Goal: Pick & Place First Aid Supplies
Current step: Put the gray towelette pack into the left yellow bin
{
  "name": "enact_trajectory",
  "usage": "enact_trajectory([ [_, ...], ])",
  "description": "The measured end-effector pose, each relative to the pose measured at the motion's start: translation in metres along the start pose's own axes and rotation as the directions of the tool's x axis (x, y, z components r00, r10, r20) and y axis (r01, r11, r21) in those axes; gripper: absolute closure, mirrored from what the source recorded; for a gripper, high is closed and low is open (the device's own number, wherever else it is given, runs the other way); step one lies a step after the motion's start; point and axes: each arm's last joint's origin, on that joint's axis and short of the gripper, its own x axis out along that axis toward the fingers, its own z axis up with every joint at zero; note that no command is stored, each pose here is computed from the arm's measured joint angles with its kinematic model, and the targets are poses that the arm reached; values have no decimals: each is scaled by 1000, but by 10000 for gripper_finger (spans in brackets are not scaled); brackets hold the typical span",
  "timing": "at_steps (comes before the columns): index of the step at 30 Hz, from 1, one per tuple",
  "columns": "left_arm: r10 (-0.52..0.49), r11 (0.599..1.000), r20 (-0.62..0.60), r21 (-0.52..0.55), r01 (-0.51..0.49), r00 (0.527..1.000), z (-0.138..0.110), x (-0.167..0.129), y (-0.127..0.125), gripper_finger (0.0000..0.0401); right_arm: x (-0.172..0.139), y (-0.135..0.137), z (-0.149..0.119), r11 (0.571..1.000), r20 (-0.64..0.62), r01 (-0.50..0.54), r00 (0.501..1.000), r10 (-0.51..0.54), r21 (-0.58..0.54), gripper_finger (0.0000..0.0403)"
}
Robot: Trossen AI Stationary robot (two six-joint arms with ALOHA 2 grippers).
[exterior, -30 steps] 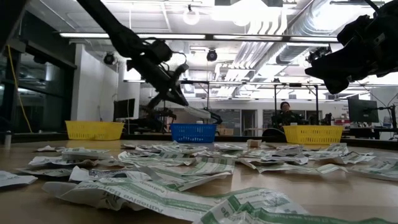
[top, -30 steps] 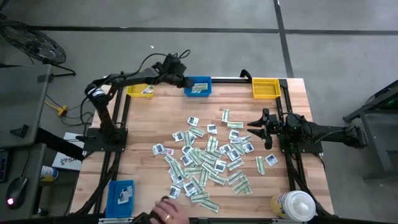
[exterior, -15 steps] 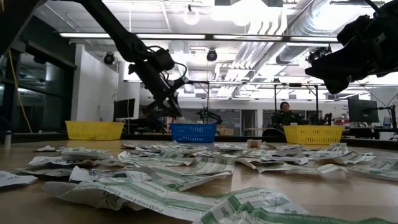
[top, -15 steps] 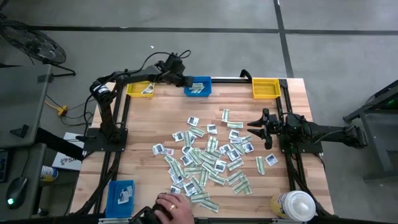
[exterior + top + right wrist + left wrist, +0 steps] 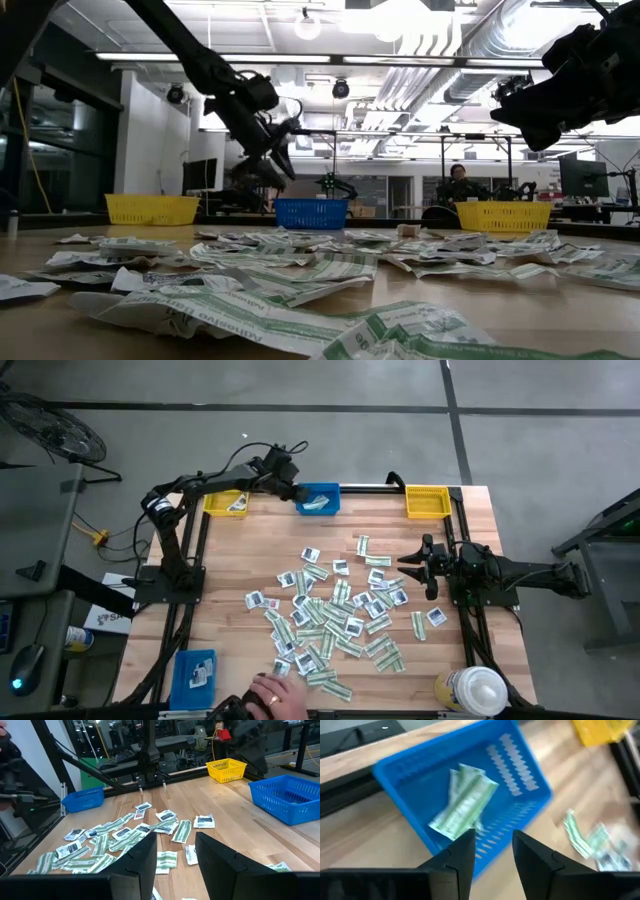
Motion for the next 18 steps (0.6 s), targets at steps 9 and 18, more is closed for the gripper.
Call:
enact_trajectory([
  [9, -85, 947, -303, 272, 172, 949, -35, -27, -30, 268, 0, 0, 0, 1000, 0, 0, 1000, 0, 0, 274],
  [18, -104, 875, -472, 375, 306, 875, -68, -18, -48, 268, 0, 0, 0, 1000, 0, 0, 1000, 0, 0, 274],
])
